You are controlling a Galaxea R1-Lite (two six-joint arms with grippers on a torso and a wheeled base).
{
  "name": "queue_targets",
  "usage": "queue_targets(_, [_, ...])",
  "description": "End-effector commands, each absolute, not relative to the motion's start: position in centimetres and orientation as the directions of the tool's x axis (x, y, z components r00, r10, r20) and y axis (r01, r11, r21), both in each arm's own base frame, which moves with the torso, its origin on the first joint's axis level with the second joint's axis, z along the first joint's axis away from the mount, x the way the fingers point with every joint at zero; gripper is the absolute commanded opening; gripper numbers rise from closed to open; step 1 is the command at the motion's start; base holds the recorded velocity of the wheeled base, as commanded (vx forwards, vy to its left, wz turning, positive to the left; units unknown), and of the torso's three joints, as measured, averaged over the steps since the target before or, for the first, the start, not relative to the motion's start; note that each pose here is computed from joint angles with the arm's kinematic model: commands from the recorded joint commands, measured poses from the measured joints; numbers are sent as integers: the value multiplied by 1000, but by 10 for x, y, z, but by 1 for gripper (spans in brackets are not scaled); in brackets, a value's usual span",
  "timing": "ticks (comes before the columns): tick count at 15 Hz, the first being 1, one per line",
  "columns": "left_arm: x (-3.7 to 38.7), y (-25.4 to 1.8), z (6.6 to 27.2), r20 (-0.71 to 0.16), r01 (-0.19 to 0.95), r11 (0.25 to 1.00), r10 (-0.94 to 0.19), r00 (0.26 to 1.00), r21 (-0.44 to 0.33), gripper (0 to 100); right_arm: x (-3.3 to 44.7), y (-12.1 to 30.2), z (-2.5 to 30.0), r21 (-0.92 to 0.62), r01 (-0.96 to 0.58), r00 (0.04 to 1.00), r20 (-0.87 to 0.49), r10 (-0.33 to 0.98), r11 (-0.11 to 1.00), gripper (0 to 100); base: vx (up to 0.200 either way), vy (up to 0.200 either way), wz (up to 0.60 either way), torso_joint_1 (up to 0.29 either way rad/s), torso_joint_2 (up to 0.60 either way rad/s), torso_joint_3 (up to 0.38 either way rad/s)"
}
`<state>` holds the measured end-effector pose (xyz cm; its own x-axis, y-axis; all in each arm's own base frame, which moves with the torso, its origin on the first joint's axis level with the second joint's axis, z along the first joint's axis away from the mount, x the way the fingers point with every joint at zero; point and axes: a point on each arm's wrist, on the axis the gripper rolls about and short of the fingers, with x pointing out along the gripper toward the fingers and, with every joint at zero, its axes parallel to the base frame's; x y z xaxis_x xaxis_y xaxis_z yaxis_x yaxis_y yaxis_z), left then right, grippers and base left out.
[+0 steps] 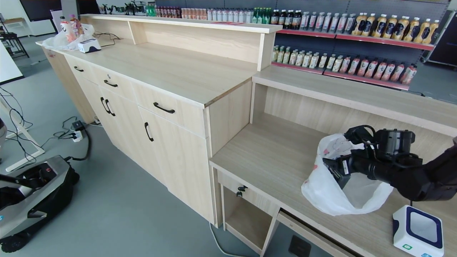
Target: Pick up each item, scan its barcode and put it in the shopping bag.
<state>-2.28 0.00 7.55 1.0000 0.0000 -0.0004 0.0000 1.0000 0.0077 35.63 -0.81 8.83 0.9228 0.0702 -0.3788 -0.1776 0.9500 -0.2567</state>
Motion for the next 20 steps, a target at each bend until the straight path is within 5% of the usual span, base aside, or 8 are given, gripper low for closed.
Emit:
queue_targets(1, [-23,0,75,0,0,1000,0,1000,8,100,335,-25,116,-327,-132,944,-330,18,936,100,0,0,0,0,0,0])
queue_targets(8, [-23,0,75,0,0,1000,0,1000,8,100,270,-63,234,-374,217,963,-69,-260,902,100,0,0,-257,0,0,2])
queue_targets(10, [-23,0,75,0,0,1000,0,1000,8,100,260,-76,268,-235,488,845,-116,-523,841,100,0,0,-600,10,5,0])
queue_targets(12, [-23,0,75,0,0,1000,0,1000,8,100,257,-101,288,-139,737,620,-252,-743,662,100,0,0,-600,0,2,5])
queue_targets(13, [-23,0,75,0,-2,1000,2,1000,8,100,257,-103,289,-135,748,605,-262,-752,650,100,0,0,-600,2,2,2])
queue_targets(15, [-23,0,75,0,0,1000,0,1000,8,100,253,-140,270,-83,905,358,-383,-852,417,100,0,0,-600,2,2,5])
queue_targets(18, [-23,0,75,0,0,1000,0,1000,8,100,242,-186,219,-111,963,170,-452,-876,244,100,0,0,-400,2,5,2])
queue_targets(20, [-23,0,75,0,0,1000,0,1000,8,100,242,-212,184,-46,961,218,-480,-850,272,100,0,0,0,0,0,0])
